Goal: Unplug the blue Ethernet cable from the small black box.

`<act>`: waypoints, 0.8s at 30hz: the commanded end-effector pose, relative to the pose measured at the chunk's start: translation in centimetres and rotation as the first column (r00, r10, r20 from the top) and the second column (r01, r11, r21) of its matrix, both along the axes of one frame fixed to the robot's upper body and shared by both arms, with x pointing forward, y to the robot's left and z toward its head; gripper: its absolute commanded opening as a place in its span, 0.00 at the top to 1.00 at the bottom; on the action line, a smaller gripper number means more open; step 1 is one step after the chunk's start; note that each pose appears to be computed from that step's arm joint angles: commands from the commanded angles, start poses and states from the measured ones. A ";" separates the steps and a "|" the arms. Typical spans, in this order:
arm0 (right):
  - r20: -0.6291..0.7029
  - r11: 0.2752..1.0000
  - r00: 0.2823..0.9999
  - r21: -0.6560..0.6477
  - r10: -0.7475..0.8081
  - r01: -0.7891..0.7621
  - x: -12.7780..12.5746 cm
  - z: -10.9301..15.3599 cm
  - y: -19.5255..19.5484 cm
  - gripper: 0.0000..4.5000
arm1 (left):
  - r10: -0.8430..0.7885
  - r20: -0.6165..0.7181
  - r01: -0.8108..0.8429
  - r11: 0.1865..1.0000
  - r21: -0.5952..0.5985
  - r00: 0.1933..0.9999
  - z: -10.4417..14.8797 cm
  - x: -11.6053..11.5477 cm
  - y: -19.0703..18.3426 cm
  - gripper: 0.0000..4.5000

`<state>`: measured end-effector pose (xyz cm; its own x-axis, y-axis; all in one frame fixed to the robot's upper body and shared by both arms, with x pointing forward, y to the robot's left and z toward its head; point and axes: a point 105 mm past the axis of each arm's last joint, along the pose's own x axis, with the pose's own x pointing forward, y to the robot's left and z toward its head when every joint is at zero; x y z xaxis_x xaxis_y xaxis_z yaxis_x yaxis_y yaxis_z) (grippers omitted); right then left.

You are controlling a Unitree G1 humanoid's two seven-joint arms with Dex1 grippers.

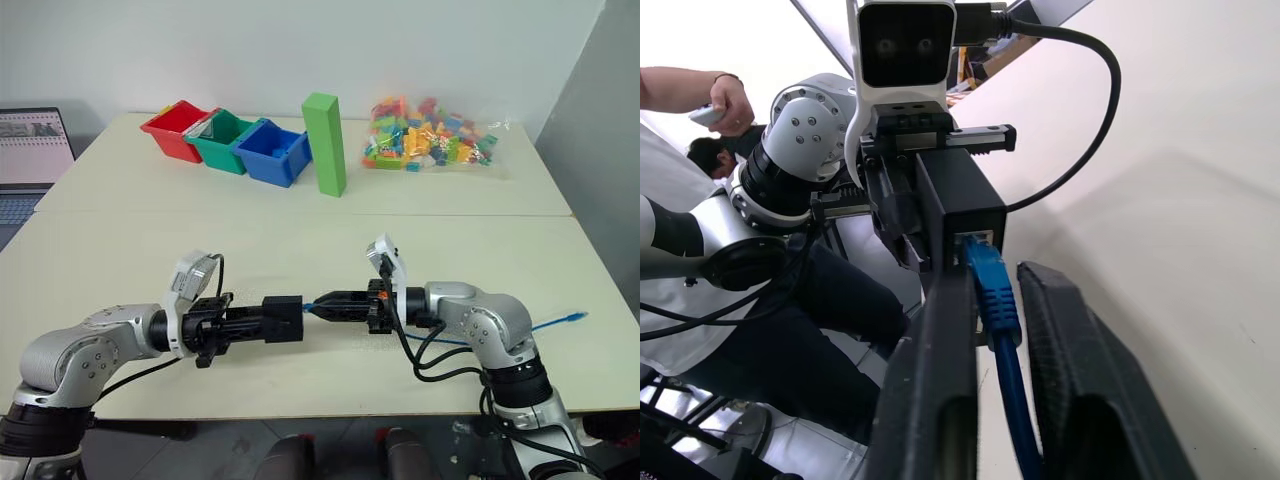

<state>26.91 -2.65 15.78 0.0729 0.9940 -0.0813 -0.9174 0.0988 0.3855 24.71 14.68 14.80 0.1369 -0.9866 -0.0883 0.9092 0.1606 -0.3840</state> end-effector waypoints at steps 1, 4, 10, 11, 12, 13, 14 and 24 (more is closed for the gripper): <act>0.028 0.998 0.999 0.051 0.039 -0.041 -0.7 1.7 0.1 0.58 | -0.068 0.046 0.067 0.998 0.021 0.997 0.5 -0.7 -0.2 0.82; 0.005 0.996 0.999 0.072 0.042 -0.043 -0.8 1.9 0.1 0.52 | -0.086 0.049 0.085 0.996 0.032 0.995 0.3 -0.7 -0.1 0.82; -0.017 0.996 0.998 0.074 0.053 -0.052 -1.8 1.6 -0.2 0.51 | -0.085 0.037 0.084 0.996 0.018 0.996 0.3 -0.4 -0.1 0.82; -0.014 0.996 0.998 0.067 0.055 -0.054 -2.0 1.5 -0.2 0.51 | -0.077 0.034 0.077 0.997 0.015 0.996 0.2 -0.3 -0.1 0.82; -0.010 0.997 0.999 0.058 0.053 -0.053 -2.2 1.3 -0.2 0.51 | -0.067 0.033 0.067 0.998 0.010 0.997 0.3 -0.2 -0.1 0.82; -0.008 0.997 0.999 0.051 0.051 -0.051 -2.3 1.2 -0.1 0.51 | -0.057 0.031 0.057 0.998 0.004 0.998 0.3 0.0 0.0 0.82; -0.004 0.998 0.999 0.043 0.047 -0.046 -2.4 1.0 -0.1 0.51 | -0.048 0.029 0.048 0.999 -0.002 0.998 0.4 0.1 0.0 0.82; 0.018 1.000 1.000 0.020 -0.003 0.003 -1.7 0.1 0.8 0.51 | -0.051 0.030 0.051 0.999 -0.002 0.998 0.3 0.0 -0.1 0.82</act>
<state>25.09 -2.20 15.19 0.0704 0.9942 -0.0810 -0.9103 0.0973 0.4024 24.80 14.73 14.17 0.0993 -0.9900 -0.1001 0.9095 0.1311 -0.3945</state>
